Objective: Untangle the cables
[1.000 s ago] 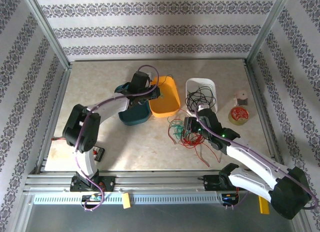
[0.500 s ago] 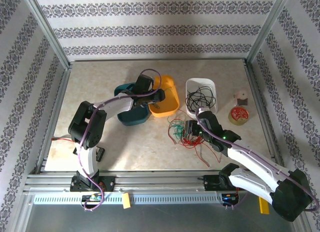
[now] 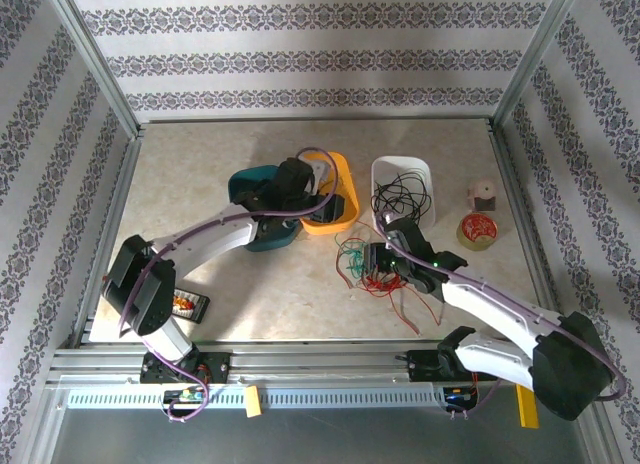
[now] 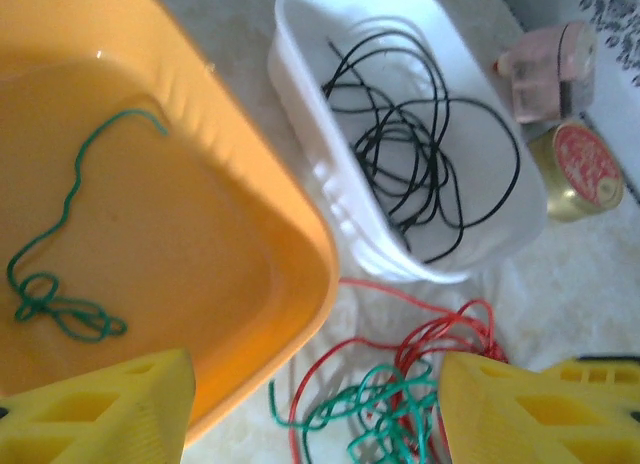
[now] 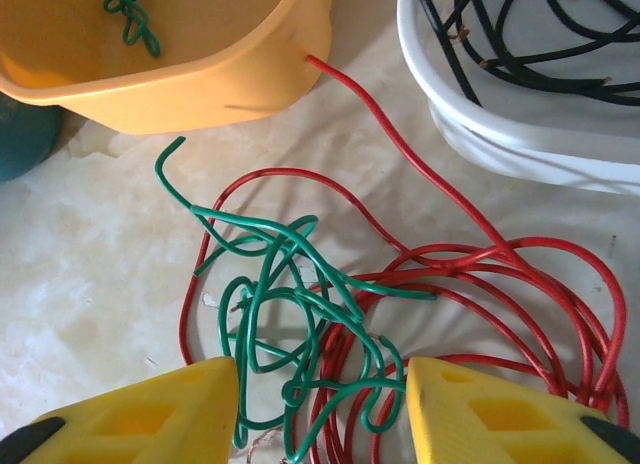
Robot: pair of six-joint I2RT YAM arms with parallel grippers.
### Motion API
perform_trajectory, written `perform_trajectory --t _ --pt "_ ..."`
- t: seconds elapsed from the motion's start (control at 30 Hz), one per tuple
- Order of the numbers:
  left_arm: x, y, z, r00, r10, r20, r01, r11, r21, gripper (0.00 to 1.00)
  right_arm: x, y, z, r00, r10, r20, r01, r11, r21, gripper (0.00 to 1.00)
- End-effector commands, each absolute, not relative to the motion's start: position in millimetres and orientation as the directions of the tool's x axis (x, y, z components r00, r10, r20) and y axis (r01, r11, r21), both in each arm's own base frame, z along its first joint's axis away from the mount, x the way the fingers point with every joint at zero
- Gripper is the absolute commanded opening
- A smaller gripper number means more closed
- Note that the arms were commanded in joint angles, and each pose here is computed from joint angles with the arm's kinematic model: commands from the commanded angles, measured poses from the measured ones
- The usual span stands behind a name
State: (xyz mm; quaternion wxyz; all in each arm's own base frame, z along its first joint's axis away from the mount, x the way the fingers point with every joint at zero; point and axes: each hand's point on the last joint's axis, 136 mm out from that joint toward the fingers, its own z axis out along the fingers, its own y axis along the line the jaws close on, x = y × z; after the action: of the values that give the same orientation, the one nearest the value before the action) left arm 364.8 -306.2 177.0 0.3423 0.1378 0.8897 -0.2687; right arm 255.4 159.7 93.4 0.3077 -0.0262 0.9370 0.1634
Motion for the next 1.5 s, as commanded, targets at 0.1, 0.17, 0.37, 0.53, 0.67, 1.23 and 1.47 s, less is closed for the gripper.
perform_trajectory --t 0.1,0.17,0.37,0.53,0.67,1.23,1.47 --pt "323.6 -294.0 135.2 -0.779 0.176 -0.602 0.473 0.796 -0.379 0.65 267.6 169.0 97.9 -0.844 0.052 -0.533 -0.169 0.919 0.357 0.39" --pt "310.5 -295.0 124.6 -0.776 0.227 -0.588 0.503 0.784 -0.362 0.65 270.6 167.4 93.8 -0.858 0.055 -0.510 -0.157 0.919 0.363 0.37" --pt "273.8 -310.4 103.2 -0.735 0.376 -0.564 0.622 0.705 -0.340 0.65 279.3 165.2 85.9 -0.879 0.057 -0.474 -0.142 0.917 0.373 0.35" --pt "260.4 -320.6 92.7 -0.723 0.423 -0.547 0.657 0.665 -0.354 0.65 281.0 167.8 77.2 -0.894 0.042 -0.447 -0.143 0.917 0.373 0.35" --pt "257.8 -329.9 89.8 -0.709 0.445 -0.547 0.678 0.643 -0.356 0.65 282.4 168.5 68.6 -0.902 0.034 -0.431 -0.141 0.919 0.369 0.36" --pt "265.6 -371.2 77.6 -0.664 0.529 -0.528 0.740 0.563 -0.367 0.65 302.6 176.7 56.3 -0.909 0.018 -0.416 -0.155 0.913 0.378 0.10" --pt "286.8 -382.8 65.5 -0.656 0.523 -0.543 0.736 0.601 -0.311 0.63 296.5 183.6 83.9 -0.892 0.055 -0.449 -0.168 0.881 0.442 0.06"
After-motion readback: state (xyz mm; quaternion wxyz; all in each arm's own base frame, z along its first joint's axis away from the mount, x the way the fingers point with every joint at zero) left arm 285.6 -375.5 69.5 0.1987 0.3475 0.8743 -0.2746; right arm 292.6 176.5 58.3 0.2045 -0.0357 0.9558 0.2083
